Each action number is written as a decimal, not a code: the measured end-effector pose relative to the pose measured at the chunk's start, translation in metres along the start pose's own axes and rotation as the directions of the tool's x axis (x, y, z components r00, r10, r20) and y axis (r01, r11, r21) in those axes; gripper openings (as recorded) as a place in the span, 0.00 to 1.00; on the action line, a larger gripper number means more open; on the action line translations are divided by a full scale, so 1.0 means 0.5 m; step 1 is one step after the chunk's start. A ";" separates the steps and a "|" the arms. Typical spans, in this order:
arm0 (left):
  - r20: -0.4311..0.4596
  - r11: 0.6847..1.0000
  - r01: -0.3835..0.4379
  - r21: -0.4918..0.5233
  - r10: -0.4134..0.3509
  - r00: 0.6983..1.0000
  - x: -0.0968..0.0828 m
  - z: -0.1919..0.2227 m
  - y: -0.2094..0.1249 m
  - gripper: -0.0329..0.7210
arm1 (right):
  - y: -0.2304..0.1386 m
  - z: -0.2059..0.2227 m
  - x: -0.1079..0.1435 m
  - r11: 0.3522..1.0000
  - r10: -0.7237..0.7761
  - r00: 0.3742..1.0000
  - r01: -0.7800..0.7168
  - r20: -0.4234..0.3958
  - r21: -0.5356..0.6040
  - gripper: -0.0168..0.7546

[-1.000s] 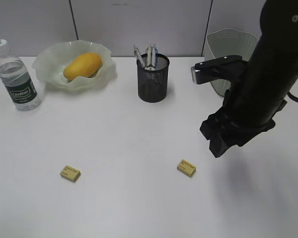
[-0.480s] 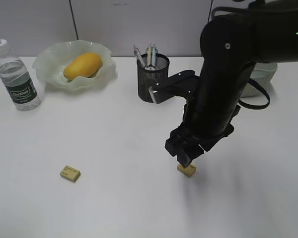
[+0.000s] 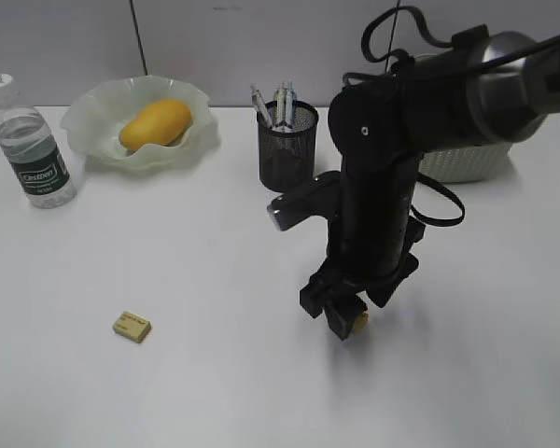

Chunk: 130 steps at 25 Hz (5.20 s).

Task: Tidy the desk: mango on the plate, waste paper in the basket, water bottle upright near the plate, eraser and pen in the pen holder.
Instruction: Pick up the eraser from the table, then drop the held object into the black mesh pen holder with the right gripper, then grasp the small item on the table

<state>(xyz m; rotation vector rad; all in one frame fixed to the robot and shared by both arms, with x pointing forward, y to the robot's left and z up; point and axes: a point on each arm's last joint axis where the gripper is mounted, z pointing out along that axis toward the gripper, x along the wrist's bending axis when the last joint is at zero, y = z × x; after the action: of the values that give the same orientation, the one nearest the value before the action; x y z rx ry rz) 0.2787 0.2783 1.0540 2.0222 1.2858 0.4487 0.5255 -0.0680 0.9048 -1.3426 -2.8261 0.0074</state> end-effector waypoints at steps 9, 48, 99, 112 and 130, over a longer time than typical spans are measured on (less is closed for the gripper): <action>0.000 1.000 0.000 0.000 0.000 1.000 0.000 0.000 0.000 0.63 | 0.006 0.046 0.000 0.998 -0.054 0.999 0.054 -0.002 0.030 0.68; 0.000 1.000 0.000 0.000 0.000 1.000 0.000 0.000 0.000 0.63 | 0.220 -0.281 -0.088 0.859 0.052 0.994 0.006 0.100 -0.512 0.30; -0.002 1.000 -0.001 0.000 0.001 1.000 0.000 0.000 0.000 0.63 | 0.162 -0.354 -0.129 0.903 0.116 0.992 -0.090 0.038 -0.420 0.74; -0.002 1.000 -0.001 0.000 0.001 1.000 0.000 0.000 0.000 0.63 | -0.131 -0.385 -0.081 0.941 0.135 0.991 -0.126 0.006 -0.314 0.73; -0.002 1.000 -0.001 0.000 0.001 1.000 0.000 0.000 0.000 0.63 | -0.509 -0.329 -0.025 0.829 0.136 0.991 -0.109 0.009 -0.549 0.73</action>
<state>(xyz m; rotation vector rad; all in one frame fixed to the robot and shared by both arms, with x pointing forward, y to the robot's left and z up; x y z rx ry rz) 0.2788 0.2785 1.0540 2.0229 1.2858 0.4517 0.3382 -0.2387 1.0715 -1.6219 -2.8877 -0.8455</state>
